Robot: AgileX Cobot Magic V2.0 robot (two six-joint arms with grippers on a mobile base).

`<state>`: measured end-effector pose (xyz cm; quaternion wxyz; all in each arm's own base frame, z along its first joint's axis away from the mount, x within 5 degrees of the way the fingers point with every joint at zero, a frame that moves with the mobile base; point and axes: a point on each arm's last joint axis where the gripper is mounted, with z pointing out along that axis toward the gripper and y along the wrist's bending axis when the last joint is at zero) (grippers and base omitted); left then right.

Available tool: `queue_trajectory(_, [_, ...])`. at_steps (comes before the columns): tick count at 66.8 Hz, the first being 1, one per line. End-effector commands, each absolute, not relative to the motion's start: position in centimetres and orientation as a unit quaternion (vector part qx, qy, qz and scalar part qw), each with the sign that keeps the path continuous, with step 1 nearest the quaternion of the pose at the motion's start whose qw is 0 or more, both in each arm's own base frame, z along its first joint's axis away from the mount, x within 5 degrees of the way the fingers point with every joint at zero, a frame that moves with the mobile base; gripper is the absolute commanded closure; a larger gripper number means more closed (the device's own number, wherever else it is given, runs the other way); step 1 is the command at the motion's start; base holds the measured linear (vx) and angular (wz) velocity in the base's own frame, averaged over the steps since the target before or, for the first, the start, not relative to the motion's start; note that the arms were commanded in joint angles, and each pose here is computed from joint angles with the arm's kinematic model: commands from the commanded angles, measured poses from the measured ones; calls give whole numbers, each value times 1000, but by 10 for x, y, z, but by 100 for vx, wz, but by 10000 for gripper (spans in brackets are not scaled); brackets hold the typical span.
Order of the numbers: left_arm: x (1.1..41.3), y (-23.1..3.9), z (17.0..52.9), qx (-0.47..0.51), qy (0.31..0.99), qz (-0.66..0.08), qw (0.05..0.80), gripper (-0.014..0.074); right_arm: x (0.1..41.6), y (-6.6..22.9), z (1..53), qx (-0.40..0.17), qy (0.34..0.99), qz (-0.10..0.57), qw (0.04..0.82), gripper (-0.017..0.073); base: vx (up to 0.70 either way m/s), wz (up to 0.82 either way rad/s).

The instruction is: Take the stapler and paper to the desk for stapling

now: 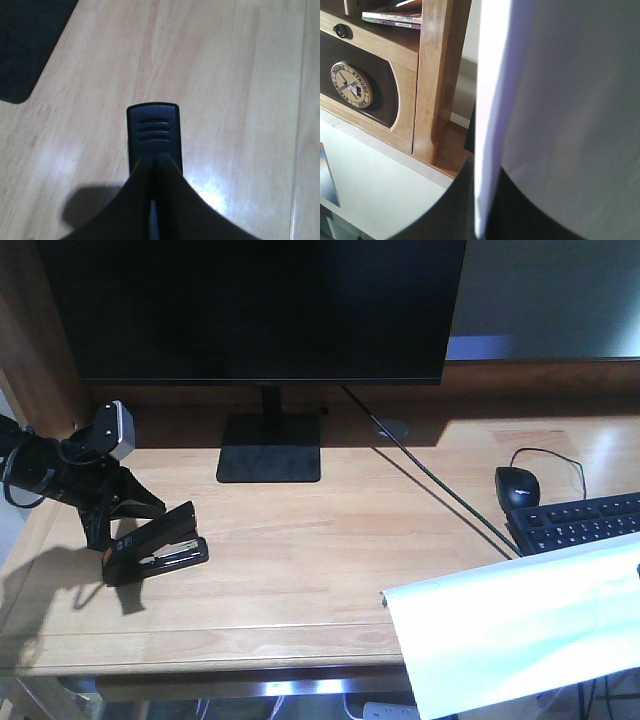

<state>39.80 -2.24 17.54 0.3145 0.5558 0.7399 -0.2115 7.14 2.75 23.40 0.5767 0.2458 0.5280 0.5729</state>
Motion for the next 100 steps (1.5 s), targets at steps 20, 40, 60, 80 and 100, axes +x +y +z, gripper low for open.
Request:
queue_trajectory(20, [399, -27, 207, 548, 727, -211, 355, 601, 63, 44, 258, 82, 541, 557, 624, 564, 0, 0])
queue_trajectory(40, [399, -27, 207, 548, 727, -211, 355, 601, 88, 67, 304, -109, 646, 428, 622, 564, 0, 0])
queue_trajectory(60, [399, -27, 207, 548, 727, -211, 355, 601, 145, 88, 335, -207, 673, 405, 583, 564, 0, 0])
queue_trajectory(80, [399, -27, 207, 548, 727, -211, 355, 601, 204, 114, 329, -280, 657, 478, 512, 564, 0, 0])
queue_trajectory(100, [399, -27, 207, 548, 727, -211, 355, 601, 245, 177, 302, -320, 683, 483, 444, 564, 0, 0])
